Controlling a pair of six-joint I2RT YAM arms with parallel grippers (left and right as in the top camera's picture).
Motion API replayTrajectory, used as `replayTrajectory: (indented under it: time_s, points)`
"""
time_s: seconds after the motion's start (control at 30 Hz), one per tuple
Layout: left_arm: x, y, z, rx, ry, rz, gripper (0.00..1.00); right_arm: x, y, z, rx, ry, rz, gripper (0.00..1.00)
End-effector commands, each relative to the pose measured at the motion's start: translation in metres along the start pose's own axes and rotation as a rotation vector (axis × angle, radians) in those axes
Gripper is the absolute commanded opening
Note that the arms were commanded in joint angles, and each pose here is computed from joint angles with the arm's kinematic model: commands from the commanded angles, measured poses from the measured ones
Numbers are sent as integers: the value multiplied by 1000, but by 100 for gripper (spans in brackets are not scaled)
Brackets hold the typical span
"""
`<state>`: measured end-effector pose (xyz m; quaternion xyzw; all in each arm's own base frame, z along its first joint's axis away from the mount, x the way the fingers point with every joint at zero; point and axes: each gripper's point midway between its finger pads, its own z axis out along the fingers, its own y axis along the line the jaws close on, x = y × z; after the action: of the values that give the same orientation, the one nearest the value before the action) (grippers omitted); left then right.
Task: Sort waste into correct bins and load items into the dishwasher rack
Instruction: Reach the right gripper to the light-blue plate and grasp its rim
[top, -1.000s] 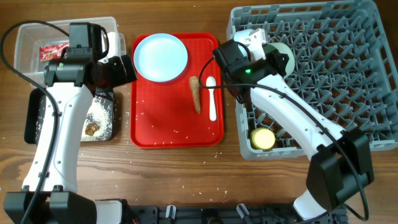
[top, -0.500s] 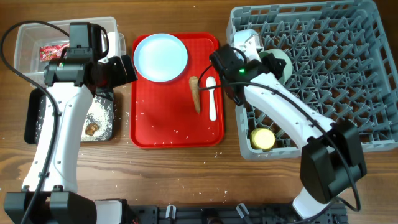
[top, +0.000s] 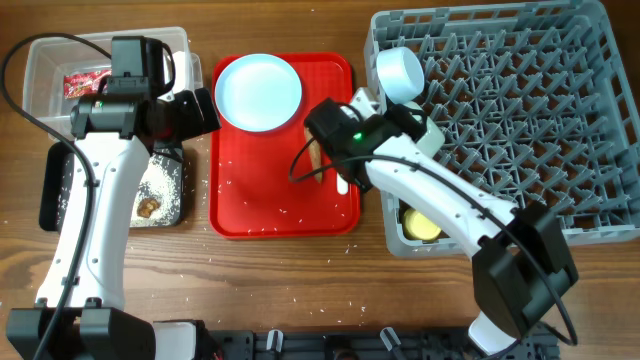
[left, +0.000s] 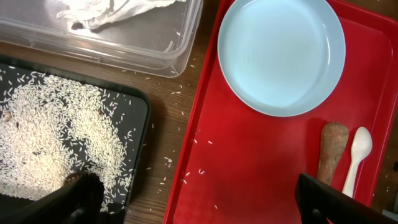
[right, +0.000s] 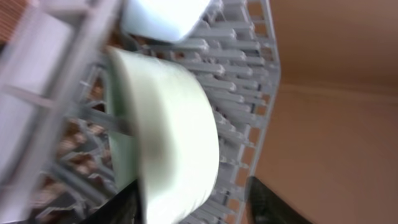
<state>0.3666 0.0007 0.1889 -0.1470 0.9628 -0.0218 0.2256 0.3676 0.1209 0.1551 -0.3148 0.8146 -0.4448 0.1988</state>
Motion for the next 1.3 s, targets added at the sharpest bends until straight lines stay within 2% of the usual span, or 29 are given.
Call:
replayTrajectory:
  time_s: [0.0,0.07,0.2,0.23,0.3,0.4,0.43,0.5,0.67,0.83,0.9,1.03,1.2,1.23,1.27]
  points:
    - [-7,1,-8,-3,-31,5,100,-11,28,-3,-119,-34,6,74]
    - [-7,1,-8,-3,-31,5,100,-18,32,-4,-151,-58,37,83]
    - [-7,1,-8,-3,-31,5,100,-39,-1,-27,-163,-151,158,91]
    - [-7,1,-8,-3,-31,5,100,-50,-8,-39,-224,-203,203,93]
    - [-7,1,-8,-3,-31,5,100,-80,6,-78,-503,-361,268,100]
    - [-7,1,-8,-3,-31,5,100,-111,45,-137,-911,-555,255,100]
    - [-7,1,-8,-3,-31,5,100,-114,49,-147,-972,-579,255,100]
    - [-7,1,-8,-3,-31,5,100,-118,47,-149,-1068,-512,429,100]
    - [-7,1,-8,-3,-31,5,100,-126,20,-124,-1136,-434,689,100]
    - [-7,1,-8,-3,-31,5,100,-133,18,-130,-1162,-448,730,99]
    - [-7,1,-8,-3,-31,5,100,-140,15,-129,-1167,-449,787,94]
    - [-7,1,-8,-3,-31,5,100,-160,48,-105,-1188,-375,830,89]
    - [-7,1,-8,-3,-31,5,100,-170,84,-66,-1118,-302,834,83]
    - [-7,1,-8,-3,-31,5,100,-176,93,-59,-1117,-299,842,81]
    - [-7,1,-8,-3,-31,5,100,-186,107,-47,-1117,-290,872,74]
